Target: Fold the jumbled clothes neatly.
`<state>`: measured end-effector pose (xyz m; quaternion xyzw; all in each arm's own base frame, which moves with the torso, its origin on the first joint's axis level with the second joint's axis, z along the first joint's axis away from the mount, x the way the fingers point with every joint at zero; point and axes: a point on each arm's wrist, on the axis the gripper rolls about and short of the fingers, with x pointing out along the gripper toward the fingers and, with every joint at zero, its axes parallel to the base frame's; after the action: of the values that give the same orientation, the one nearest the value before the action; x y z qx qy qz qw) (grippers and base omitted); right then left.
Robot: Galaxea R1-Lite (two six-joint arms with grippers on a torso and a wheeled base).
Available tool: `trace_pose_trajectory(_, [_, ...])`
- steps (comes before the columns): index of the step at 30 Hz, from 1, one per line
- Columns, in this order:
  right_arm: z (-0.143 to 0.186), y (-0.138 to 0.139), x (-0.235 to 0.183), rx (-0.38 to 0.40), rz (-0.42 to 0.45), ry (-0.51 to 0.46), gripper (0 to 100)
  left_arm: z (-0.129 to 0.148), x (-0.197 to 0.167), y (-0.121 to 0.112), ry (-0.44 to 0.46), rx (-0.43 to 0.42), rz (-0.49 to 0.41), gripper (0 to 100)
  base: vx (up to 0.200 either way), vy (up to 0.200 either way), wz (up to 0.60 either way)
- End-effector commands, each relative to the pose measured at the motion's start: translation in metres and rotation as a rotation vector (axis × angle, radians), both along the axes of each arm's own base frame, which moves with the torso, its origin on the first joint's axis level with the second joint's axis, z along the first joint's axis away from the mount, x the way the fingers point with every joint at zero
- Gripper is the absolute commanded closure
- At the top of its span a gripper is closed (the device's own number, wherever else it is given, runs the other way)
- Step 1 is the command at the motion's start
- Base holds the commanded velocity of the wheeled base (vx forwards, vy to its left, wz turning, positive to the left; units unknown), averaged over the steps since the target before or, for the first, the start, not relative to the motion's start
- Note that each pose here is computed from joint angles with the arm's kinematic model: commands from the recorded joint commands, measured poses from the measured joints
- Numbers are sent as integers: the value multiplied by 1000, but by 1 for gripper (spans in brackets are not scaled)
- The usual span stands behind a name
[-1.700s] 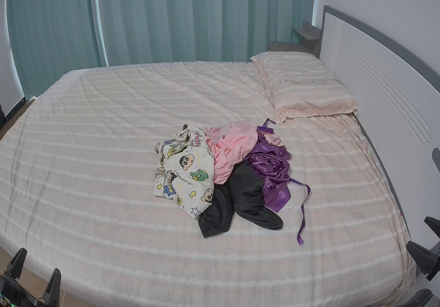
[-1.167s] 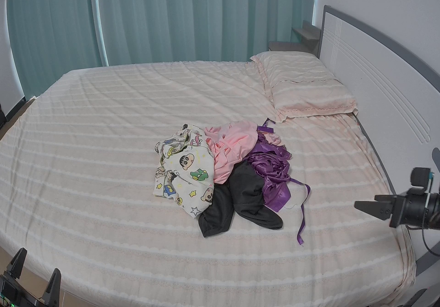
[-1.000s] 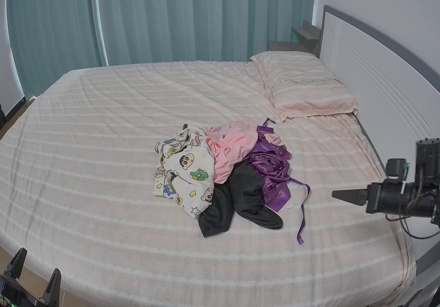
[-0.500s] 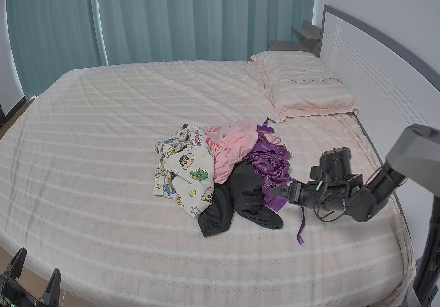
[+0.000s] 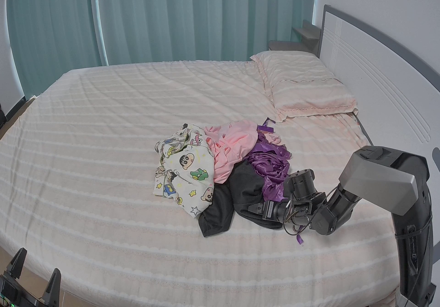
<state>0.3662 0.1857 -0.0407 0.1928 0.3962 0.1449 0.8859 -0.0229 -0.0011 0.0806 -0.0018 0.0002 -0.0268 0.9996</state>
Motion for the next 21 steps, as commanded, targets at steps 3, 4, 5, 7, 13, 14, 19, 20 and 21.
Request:
trace_pose_trajectory(3, [-10, 16, -7, -8, 42, 14, 0, -5, 0, 0, 0, -1, 0, 0, 0, 0, 0])
trace_pose_trajectory(4, [-10, 16, -7, -8, 42, 14, 0, -5, 0, 0, 0, -1, 0, 0, 0, 0, 0])
trace_pose_trajectory(5, [-10, 16, -7, -8, 42, 14, 100, -5, 0, 0, 0, -1, 0, 0, 0, 0, 0])
trace_pose_trajectory(7, [-3, 23, -6, 4, 55, -9, 100, -5, 0, 0, 0, -1, 0, 0, 0, 0, 0])
trace_pose_trajectory(13, [8, 13, -8, -11, 22, -21, 100, -5, 0, 0, 0, -1, 0, 0, 0, 0, 0])
trace_pose_trajectory(14, [10, 4, -11, -19, 8, -10, 100, -5, 0, 0, 0, 1, 0, 0, 0, 0, 0])
trace_pose_trajectory(19, [21, -17, -20, -20, -23, 6, 100, -5, 0, 0, 0, -1, 0, 0, 0, 0, 0])
trace_pose_trajectory(20, [24, -20, -24, -17, -28, 9, 100, -5, 0, 0, 0, -1, 0, 0, 0, 0, 0])
trace_pose_trajectory(21, [24, -20, -24, -17, -28, 9, 100, -5, 0, 0, 0, -1, 0, 0, 0, 0, 0])
